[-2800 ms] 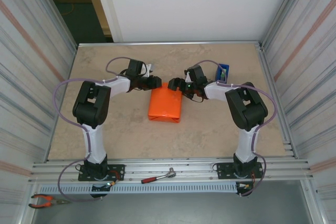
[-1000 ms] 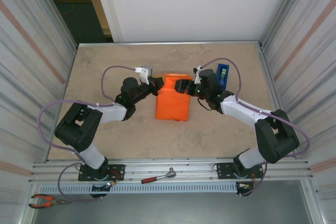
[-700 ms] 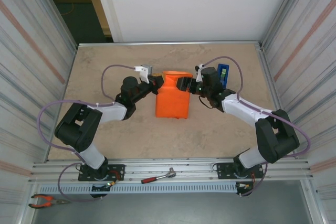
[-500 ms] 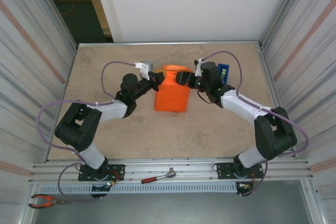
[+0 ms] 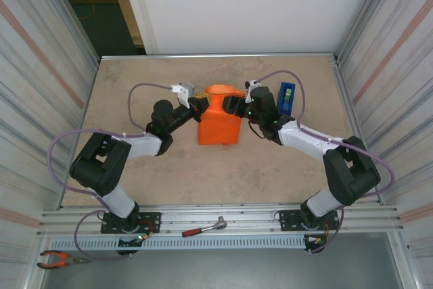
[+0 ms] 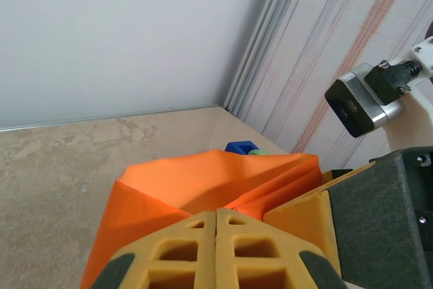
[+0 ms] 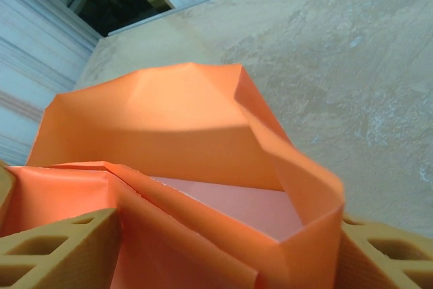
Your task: Wrap the gift box in paper
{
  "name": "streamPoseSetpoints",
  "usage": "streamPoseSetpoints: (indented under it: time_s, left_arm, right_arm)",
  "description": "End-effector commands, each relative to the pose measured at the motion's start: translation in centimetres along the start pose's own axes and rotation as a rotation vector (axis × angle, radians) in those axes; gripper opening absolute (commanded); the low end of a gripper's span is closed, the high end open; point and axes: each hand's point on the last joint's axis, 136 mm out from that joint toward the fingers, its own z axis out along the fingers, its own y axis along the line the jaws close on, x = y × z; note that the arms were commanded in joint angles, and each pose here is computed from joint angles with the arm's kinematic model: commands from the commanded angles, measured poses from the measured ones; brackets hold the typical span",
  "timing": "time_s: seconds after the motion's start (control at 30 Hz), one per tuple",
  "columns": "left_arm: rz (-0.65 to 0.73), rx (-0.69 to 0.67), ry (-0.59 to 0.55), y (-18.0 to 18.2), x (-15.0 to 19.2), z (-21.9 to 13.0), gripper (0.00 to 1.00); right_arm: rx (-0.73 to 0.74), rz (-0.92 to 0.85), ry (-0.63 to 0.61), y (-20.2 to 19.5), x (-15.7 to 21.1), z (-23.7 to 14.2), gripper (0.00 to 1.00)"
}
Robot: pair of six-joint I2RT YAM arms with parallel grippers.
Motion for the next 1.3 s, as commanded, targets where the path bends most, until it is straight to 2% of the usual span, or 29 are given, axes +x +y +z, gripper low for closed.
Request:
streamPoseSetpoints:
  time_s: [0.0,0.2,0.23,0.27,0.4,0.47,0.53,0.63,0.8,1.03,1.27]
  left_arm:
    - [0.013,0.081,0.025,-2.1,0.8,-0.6,0.00]
    - [-0.020,0.074,0.024,-2.3,1.1,-1.6,0.00]
    - [-0.027,0.071,0.018,-2.3,1.0,-1.8,0.04]
    - [-0.036,0.059,0.012,-2.2,0.9,-2.0,0.14]
    - [-0.106,-0.009,-0.056,-0.9,-1.1,-3.7,0.65]
    - [-0.141,-0.049,-0.106,0.0,-2.5,-5.0,0.78]
    - [-0.175,-0.093,-0.139,0.9,-3.6,-6.2,0.85]
    - [-0.177,-0.161,-0.146,1.6,-4.5,-7.8,0.89]
    - [-0.132,-0.218,-0.060,0.9,-3.4,-8.9,0.91]
    - [-0.040,-0.217,0.057,-1.6,-0.5,-7.7,0.92]
    - [0.028,-0.267,0.119,-1.0,1.2,-6.2,0.92]
  right_arm:
    - [0.035,-0.014,0.087,-0.2,3.8,-0.4,0.71]
    - [0.060,-0.019,0.078,-0.1,4.8,-1.4,0.69]
    - [0.061,-0.022,0.079,-0.1,5.0,-1.5,0.69]
    - [0.063,-0.024,0.079,0.0,5.1,-1.7,0.69]
    - [0.062,-0.036,0.088,0.4,5.7,-2.1,0.69]
    - [0.060,-0.037,0.091,0.5,5.8,-2.2,0.69]
    - [0.062,-0.037,0.096,0.6,6.0,-2.3,0.69]
    - [0.065,-0.041,0.104,0.6,6.4,-2.5,0.70]
    - [0.074,-0.042,0.115,0.2,7.0,-2.7,0.70]
    - [0.065,-0.043,0.122,0.4,7.4,-2.9,0.71]
    - [0.033,-0.035,0.114,1.5,6.9,-3.4,0.72]
